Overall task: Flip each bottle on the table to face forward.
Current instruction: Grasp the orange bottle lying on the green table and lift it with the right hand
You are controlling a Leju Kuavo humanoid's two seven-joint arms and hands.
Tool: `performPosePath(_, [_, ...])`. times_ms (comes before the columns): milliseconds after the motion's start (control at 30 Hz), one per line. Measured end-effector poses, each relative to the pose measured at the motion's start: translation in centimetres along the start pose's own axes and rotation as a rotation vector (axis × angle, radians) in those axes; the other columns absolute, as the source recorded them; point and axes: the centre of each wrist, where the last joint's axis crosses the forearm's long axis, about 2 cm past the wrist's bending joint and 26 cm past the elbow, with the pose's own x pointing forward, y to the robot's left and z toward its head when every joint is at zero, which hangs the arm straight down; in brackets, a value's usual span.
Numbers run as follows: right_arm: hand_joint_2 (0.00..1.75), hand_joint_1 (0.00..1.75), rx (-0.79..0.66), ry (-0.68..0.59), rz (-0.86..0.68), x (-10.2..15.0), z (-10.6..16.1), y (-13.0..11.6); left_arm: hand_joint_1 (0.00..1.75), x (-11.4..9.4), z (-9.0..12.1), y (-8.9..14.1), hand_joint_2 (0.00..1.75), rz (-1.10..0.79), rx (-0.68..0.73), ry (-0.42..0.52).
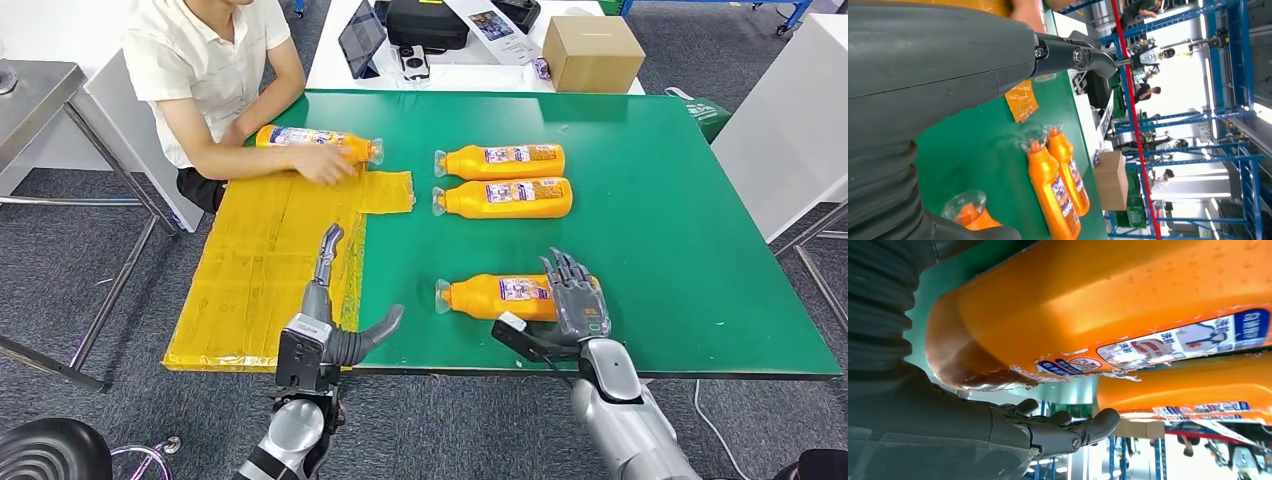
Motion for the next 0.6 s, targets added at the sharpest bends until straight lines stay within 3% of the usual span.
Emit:
performPosePath(367, [1.75, 0.0, 0.051, 0.017, -0.018, -0.4, -0.8, 0.0, 0.0, 0.0, -0.1, 0.0, 1.75, 0.005, -0.001, 0.001])
performPosePath(500, [1.75, 1.68, 0.175, 0.063, -0.043, -0.9, -1.8, -0.2, 0.0, 0.1, -0.2, 0.0, 1.75, 0.016, -0.004, 0.011])
performPosePath(600, [1.75, 1.75, 0.284, 0.091, -0.037, -1.5, -2.5, -0.4, 0.0, 0.1, -0.4, -0.1, 1.75, 0.021, -0.009, 0.016])
